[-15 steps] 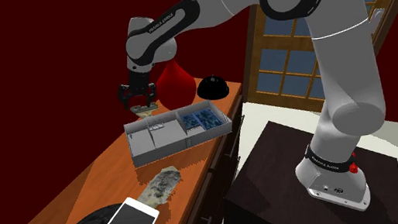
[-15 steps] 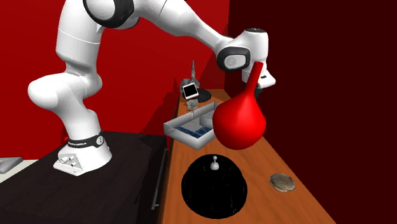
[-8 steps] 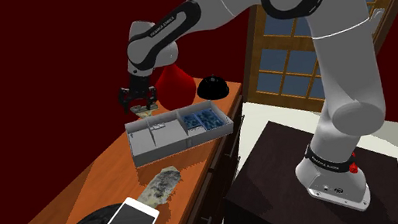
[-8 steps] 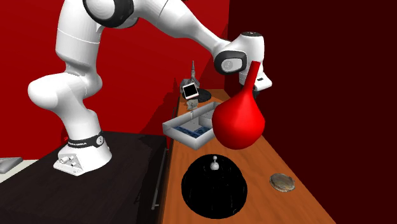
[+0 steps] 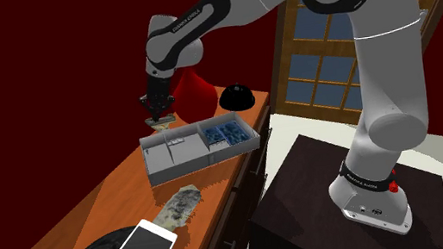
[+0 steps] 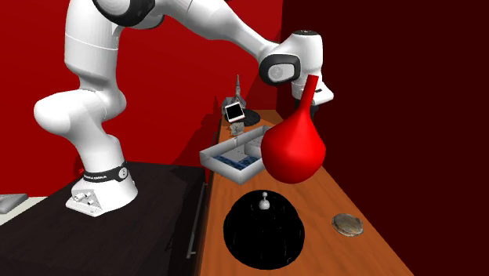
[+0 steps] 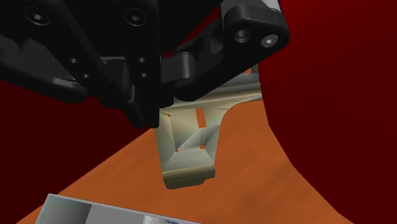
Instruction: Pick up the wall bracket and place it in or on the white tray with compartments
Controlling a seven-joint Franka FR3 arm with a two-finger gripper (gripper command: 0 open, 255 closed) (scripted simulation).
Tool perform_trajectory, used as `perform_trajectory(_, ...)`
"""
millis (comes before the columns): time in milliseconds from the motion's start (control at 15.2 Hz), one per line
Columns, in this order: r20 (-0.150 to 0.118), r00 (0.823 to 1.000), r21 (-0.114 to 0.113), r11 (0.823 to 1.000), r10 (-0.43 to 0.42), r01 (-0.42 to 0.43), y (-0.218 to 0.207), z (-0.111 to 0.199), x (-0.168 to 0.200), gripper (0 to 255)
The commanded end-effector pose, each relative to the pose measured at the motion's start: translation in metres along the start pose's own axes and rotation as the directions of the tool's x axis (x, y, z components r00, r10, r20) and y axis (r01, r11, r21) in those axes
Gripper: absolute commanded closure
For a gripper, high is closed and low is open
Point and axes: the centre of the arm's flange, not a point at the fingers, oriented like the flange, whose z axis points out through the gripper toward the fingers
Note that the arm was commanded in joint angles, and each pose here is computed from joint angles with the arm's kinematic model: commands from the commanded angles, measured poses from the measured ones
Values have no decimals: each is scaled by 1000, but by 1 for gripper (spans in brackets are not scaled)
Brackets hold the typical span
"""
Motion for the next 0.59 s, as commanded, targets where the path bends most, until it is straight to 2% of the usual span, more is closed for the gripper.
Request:
perform_trajectory(0, 85, 996, -54, 998, 41, -36, 28, 42, -3, 255)
perform_trajectory(66, 86, 995, -54, 998, 41, -36, 34, 43, 7, 255)
perform_trajectory(132, 6, 1000, -2, 1000, -2, 2, 1, -2, 4, 255)
perform_trajectory(198, 6, 1000, -2, 1000, -2, 2, 1, -2, 4, 0)
perform_trajectory(330, 70, 997, -42, 999, 35, -32, 16, 5, 0, 0)
perform_trajectory(396, 85, 995, -52, 998, 44, -40, 20, 7, -2, 0)
perform_trajectory(528, 85, 995, -52, 998, 44, -40, 20, 17, -3, 0)
